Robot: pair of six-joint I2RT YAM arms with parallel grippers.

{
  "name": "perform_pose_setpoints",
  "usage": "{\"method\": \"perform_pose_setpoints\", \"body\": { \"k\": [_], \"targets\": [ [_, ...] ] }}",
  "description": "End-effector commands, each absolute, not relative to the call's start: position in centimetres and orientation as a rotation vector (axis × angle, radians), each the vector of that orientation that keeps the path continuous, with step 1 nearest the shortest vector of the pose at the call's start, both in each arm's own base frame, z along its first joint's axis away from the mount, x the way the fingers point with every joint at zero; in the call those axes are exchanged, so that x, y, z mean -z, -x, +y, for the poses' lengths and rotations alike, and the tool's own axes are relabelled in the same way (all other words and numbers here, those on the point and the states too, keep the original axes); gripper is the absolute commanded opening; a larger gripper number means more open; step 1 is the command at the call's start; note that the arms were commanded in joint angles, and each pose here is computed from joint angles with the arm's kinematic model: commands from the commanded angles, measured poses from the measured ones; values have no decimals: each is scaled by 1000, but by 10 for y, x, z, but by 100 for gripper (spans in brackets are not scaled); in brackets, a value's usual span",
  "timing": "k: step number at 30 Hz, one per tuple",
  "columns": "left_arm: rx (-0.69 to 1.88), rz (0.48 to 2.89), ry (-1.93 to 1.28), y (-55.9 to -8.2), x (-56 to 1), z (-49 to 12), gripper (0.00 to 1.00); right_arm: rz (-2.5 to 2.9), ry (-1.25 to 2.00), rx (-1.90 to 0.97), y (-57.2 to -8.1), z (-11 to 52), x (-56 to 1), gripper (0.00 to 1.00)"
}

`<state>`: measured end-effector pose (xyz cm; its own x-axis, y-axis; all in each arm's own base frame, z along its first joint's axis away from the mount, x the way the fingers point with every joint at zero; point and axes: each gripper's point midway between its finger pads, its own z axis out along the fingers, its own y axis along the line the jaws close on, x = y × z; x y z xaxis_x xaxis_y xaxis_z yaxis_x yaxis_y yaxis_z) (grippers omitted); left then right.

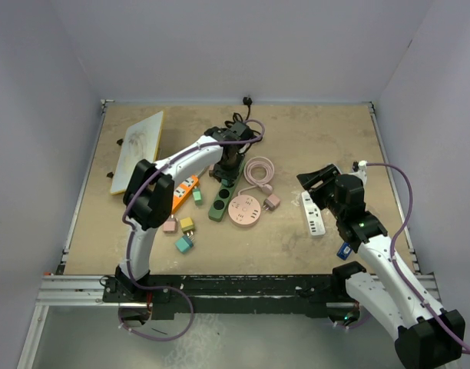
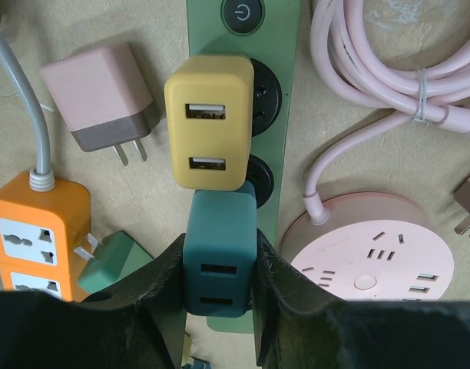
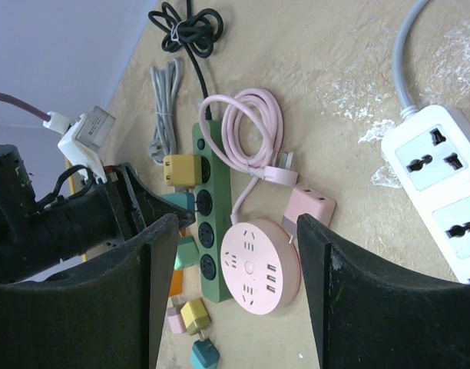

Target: Insert the plug

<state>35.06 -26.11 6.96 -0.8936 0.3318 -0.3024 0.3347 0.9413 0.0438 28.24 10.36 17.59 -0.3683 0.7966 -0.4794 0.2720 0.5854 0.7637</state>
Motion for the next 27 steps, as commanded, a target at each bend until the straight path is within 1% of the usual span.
{"method": "perform_pose_setpoints", "body": {
  "k": [1, 4, 18, 27],
  "targets": [
    [19, 2805, -493, -353, -58, -259, 0, 1880, -859, -745, -284, 102, -184, 65],
    [-15, 2807, -475, -354, -52, -253, 0, 1884, -862, -751, -283, 102, -182, 65],
    [-6, 2854, -446, -349, -25, -249, 0, 1898, -861, -766, -283, 106, -178, 65],
    [32, 2856, -427, -355, -19, -254, 0, 1900, -859, -769, -282, 106, -177, 65]
  ]
}}
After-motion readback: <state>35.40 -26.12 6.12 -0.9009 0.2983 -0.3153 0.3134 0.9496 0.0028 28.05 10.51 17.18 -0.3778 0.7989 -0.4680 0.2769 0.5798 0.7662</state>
